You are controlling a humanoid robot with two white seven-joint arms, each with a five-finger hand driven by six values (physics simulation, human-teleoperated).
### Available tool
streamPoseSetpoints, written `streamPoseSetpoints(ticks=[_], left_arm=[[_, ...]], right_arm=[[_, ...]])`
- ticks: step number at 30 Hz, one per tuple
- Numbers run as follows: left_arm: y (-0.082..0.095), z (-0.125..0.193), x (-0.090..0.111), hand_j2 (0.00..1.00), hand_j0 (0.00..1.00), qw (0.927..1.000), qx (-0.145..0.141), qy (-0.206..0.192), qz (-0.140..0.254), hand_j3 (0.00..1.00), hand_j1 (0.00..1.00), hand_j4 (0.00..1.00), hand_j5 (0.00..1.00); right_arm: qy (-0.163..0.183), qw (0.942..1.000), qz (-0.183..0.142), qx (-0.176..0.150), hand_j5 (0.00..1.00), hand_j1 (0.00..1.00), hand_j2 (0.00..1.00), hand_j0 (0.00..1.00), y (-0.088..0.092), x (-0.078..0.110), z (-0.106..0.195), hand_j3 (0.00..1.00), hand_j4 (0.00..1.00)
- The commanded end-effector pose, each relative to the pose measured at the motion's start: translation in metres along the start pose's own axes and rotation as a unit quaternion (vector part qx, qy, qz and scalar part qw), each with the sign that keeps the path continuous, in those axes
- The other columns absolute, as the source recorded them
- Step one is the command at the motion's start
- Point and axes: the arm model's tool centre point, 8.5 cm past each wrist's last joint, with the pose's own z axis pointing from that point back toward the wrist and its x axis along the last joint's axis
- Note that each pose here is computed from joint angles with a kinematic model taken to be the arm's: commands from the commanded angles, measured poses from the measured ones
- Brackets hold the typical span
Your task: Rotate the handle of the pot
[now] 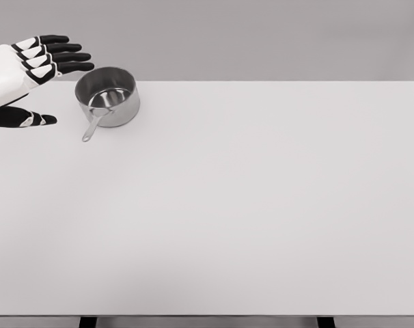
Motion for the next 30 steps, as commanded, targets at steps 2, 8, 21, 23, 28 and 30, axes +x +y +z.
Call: streamPoseSetpoints(ticks=[2,8,21,23,28,30], left_arm=[[0.001,0.0,0.0,1.0,1.0,1.0,0.003,0.001,0.002,1.0,1.0,1.0,1.0],[-0.004,-0.002,-0.001,1.0,1.0,1.0,0.001,0.0,0.006,1.0,1.0,1.0,1.0],[-0.045,-0.136,0.041,1.0,1.0,0.9914,0.029,-0.127,-0.006,1.0,1.0,1.0,1.0],[-0.051,-0.135,0.042,1.0,1.0,0.9914,0.014,-0.127,-0.03,1.0,1.0,1.0,1.0],[-0.097,-0.127,0.028,1.0,1.0,0.9957,-0.021,-0.09,-0.002,1.0,1.0,1.0,1.0],[-0.107,-0.122,0.015,1.0,1.0,0.9972,-0.029,-0.068,0.006,1.0,1.0,1.0,1.0]], right_arm=[[0.0,1.0,0.003,-0.001,1.0,1.0,1.0,1.0,0.0,0.0,0.0,1.0,1.0],[0.0,1.0,0.002,0.0,1.0,1.0,1.0,1.0,0.0,0.0,0.0,1.0,1.0],[0.0,1.0,0.002,0.0,1.0,1.0,1.0,1.0,0.0,0.0,0.0,1.0,1.0],[0.0,1.0,0.002,0.0,1.0,1.0,1.0,1.0,0.0,0.0,0.0,1.0,1.0],[-0.001,1.0,0.002,0.0,1.0,1.0,1.0,1.0,0.0,0.0,0.0,1.0,1.0],[0.0,1.0,0.002,0.0,1.0,1.0,1.0,1.0,0.0,0.0,0.0,1.0,1.0]])
